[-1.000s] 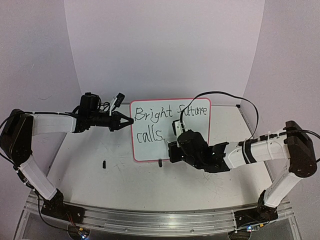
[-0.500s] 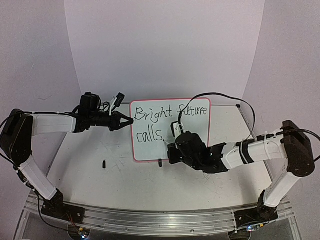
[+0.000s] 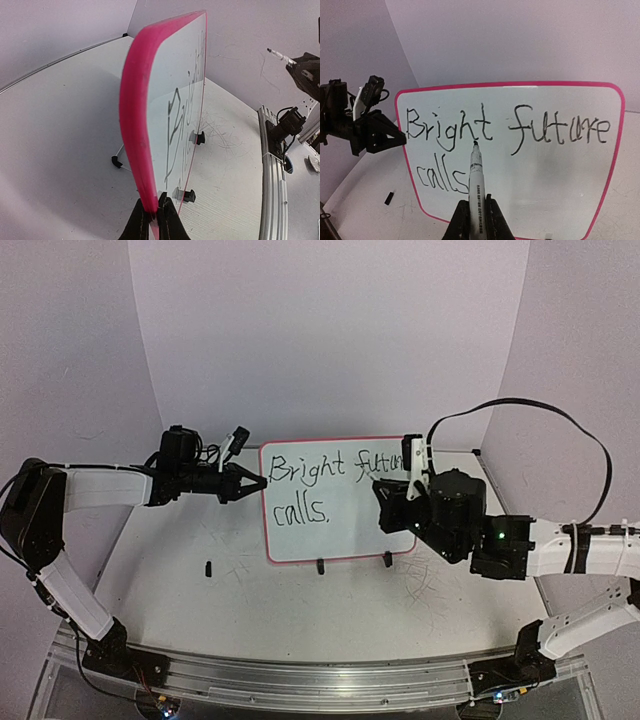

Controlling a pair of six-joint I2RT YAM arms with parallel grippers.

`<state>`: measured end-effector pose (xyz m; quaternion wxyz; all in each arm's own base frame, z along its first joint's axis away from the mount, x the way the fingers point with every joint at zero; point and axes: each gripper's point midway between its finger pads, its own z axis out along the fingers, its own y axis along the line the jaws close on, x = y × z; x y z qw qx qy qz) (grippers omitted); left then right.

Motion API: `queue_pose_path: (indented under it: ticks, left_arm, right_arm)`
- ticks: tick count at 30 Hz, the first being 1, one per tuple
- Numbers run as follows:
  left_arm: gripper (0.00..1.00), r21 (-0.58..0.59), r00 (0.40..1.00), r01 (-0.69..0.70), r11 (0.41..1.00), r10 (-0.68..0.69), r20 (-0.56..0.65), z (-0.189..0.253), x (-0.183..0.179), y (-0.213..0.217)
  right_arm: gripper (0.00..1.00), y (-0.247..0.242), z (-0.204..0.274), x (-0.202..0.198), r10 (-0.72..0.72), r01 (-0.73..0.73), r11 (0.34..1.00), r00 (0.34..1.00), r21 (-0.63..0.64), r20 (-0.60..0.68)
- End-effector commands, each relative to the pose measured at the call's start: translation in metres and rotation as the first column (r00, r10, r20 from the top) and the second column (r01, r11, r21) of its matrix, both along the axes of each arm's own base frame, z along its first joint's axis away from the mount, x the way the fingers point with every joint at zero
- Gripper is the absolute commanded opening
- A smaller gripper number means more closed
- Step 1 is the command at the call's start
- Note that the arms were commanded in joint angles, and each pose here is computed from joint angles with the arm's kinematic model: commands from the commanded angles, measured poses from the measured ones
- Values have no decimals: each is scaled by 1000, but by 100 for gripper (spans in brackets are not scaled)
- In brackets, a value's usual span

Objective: Write a sentence on the whiteboard
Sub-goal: Place the whiteboard at the center of the board.

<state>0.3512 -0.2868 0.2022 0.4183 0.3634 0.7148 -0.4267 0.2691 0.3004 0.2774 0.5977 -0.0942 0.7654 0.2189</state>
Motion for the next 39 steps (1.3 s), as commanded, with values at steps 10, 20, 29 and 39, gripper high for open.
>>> queue_pose_path:
  ticks: [10, 20, 29, 39]
  left_arm:
    - [13, 42, 983, -110, 993, 102, 152, 10, 20, 12]
    - [27, 49, 976, -138, 989, 127, 178, 14, 22, 17]
    - [58, 66, 907, -341, 938, 310, 285, 54, 33, 51]
    - [86, 65, 505, -854, 516, 853, -133, 41, -9, 168]
  right_arm:
    - [0, -73, 73, 2, -220, 231, 973, 949, -25, 228]
    - [0, -86, 69, -2, -242, 251, 968, 944, -10, 226]
    - [0, -93, 84, -3, -238, 266, 962, 930, -65, 282]
    - [0, -75, 67, 23, -21, 44, 996, 965, -81, 261]
